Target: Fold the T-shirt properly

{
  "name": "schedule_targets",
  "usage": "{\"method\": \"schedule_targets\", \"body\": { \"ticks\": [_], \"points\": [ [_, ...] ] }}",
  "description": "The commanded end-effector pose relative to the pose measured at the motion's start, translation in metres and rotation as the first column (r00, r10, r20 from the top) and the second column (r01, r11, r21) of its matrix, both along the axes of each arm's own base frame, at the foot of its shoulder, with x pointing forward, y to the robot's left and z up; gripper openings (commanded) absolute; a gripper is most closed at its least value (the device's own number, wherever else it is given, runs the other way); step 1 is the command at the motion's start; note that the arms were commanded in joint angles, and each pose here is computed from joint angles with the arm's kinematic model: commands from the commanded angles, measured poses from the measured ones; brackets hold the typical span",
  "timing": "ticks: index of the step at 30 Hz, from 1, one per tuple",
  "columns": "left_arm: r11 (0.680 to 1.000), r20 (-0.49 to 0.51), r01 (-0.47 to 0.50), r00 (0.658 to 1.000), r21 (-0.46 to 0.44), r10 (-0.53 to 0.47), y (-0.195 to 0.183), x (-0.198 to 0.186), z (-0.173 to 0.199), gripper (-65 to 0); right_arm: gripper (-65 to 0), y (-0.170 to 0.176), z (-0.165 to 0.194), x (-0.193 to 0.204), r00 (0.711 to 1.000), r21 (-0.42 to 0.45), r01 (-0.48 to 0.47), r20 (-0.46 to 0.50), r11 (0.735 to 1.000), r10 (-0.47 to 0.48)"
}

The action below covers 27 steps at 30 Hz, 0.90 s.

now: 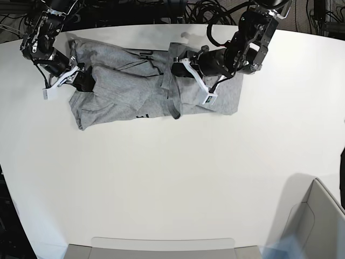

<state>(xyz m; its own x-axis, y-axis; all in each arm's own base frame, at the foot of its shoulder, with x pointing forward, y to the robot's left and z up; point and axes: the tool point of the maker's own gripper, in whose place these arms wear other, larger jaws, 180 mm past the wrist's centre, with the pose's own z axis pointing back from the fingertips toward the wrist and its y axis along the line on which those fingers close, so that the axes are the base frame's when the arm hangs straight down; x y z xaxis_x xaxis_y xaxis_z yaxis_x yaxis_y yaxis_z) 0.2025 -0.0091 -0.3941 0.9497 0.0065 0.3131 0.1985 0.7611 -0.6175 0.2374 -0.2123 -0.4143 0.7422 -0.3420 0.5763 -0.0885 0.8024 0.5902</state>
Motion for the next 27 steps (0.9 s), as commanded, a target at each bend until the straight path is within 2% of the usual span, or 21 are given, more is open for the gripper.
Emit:
{"method": "schedule_targets", "body": {
  "ticks": [1, 5, 7, 11, 13, 17, 21, 27],
  "points": [
    [1.000, 0.030, 0.000, 1.000, -0.023, 0.000, -0.003, 0.007, 0.009, -58.2, -45.8, -0.007, -0.002, -0.012, 0.998, -0.074, -0.044, -0.037, 0.996, 0.041],
    [1.000, 0.029, 0.000, 1.000, -0.021, 0.001, -0.003, 0.007, 0.009, -58.2, -45.8, -0.018, 0.038, -0.008, 0.997, -0.183, -0.009, 0.077, 0.983, 0.023],
    [1.000, 0.029, 0.000, 1.000, -0.021, 0.001, -0.003, 0.007, 0.009, -58.2, -45.8, -0.026, 0.057, -0.005, 0.993, -0.264, 0.023, 0.119, 0.964, 0.009],
    [1.000, 0.030, 0.001, 1.000, -0.022, -0.001, -0.003, 0.007, 0.009, -58.2, -45.8, -0.036, 0.060, 0.004, 0.994, -0.350, 0.071, 0.102, 0.934, -0.037],
    [1.000, 0.030, 0.001, 1.000, -0.022, -0.001, -0.003, 0.007, 0.009, -58.2, -45.8, -0.036, 0.050, 0.006, 0.996, -0.348, 0.066, 0.074, 0.935, -0.043],
    [1.000, 0.029, 0.000, 1.000, -0.021, 0.001, -0.003, 0.007, 0.009, -58.2, -45.8, -0.034, 0.020, 0.005, 0.997, -0.256, 0.076, 0.003, 0.964, -0.078],
    [1.000, 0.018, 0.000, 1.000, -0.021, 0.001, -0.003, 0.002, 0.006, -58.2, -45.8, -0.031, -0.001, -0.003, 0.995, -0.205, 0.075, -0.056, 0.976, -0.088],
    [1.000, 0.004, -0.001, 1.000, -0.021, 0.001, -0.003, -0.003, 0.004, -58.2, -45.8, -0.021, 0.002, -0.002, 0.996, -0.143, 0.081, -0.035, 0.986, -0.087]
  ]
}}
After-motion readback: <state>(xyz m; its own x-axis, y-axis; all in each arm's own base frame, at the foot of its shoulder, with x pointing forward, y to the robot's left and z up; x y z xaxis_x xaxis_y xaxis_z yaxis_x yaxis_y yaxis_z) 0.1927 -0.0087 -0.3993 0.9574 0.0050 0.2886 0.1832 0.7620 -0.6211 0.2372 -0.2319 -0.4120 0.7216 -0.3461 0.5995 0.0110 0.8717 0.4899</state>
